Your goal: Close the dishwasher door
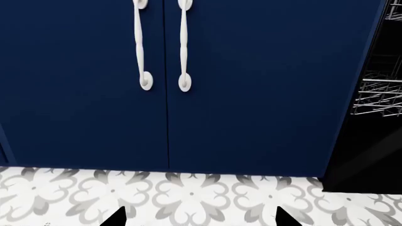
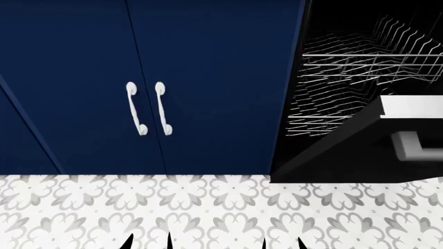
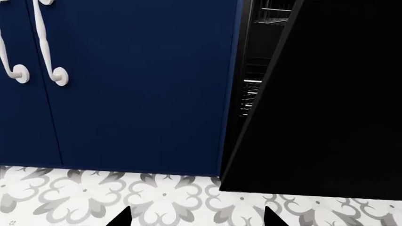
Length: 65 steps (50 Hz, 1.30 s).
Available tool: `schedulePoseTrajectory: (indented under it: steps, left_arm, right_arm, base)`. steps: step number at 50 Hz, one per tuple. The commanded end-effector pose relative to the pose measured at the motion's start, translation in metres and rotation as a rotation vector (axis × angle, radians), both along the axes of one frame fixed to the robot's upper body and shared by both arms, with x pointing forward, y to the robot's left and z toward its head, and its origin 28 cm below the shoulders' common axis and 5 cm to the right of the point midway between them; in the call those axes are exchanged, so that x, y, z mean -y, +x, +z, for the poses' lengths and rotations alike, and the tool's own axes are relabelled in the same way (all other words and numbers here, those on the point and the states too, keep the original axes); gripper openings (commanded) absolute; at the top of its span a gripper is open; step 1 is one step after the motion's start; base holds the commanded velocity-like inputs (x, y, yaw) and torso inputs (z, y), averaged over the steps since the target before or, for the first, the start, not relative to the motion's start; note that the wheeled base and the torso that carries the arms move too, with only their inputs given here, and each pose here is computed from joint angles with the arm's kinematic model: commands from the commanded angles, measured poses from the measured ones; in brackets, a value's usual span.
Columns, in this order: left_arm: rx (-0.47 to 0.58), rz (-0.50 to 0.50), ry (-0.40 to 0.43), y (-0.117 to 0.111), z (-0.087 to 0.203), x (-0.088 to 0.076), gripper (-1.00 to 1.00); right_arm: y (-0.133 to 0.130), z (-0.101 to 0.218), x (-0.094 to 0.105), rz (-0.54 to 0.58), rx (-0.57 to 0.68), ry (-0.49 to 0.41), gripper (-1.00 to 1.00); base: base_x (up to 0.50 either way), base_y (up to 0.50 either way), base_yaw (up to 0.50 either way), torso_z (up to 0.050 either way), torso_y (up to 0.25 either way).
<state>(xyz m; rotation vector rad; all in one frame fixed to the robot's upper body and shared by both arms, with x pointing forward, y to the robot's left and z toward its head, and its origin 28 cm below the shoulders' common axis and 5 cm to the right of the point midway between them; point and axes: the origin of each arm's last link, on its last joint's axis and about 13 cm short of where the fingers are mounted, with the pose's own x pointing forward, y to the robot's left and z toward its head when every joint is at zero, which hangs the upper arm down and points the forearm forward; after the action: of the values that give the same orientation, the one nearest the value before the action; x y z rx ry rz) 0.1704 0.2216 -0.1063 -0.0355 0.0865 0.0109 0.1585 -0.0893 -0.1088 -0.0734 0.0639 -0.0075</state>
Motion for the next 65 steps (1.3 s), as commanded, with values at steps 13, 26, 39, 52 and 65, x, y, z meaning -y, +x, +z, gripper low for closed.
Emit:
schedulePoseTrajectory:
  steps: [13, 26, 39, 52, 65]
  left_arm:
    - [0.0, 0.0, 0.0, 0.0, 0.0, 0.0, 1.0]
    - [0.0, 0.0, 0.0, 0.0, 0.0, 0.0, 1.0]
    - [0.0, 0.0, 0.0, 0.0, 0.0, 0.0, 1.0]
    - [0.0, 0.0, 0.0, 0.0, 0.0, 0.0, 1.0]
    - [0.0, 0.0, 0.0, 0.0, 0.0, 0.0, 1.0]
  right_arm:
    - [0.0001, 0.0001, 0.0, -0.001, 0.001, 0.002, 1.0]
    - [0.0001, -0.0001, 0.0002, -0.001, -0.002, 0.001, 1.0]
    - [0.0002, -0.0001, -0.0001, -0.001, -0.003, 0.001, 1.0]
    - [-0.0001, -0.0001, 0.0001, -0.002, -0.001, 0.003, 1.0]
    - [0.0001, 0.0, 0.0003, -0.003, -0.002, 0.004, 1.0]
  base:
    - [0.0, 0.0, 0.0, -0.05, 0.0]
    - [0.0, 0.0, 0.0, -0.05, 0.0]
    - [0.0, 0.0, 0.0, -0.05, 0.0]
    - [0.0, 0.0, 0.0, -0.05, 0.0]
    - [0.0, 0.0, 0.0, -0.05, 0.0]
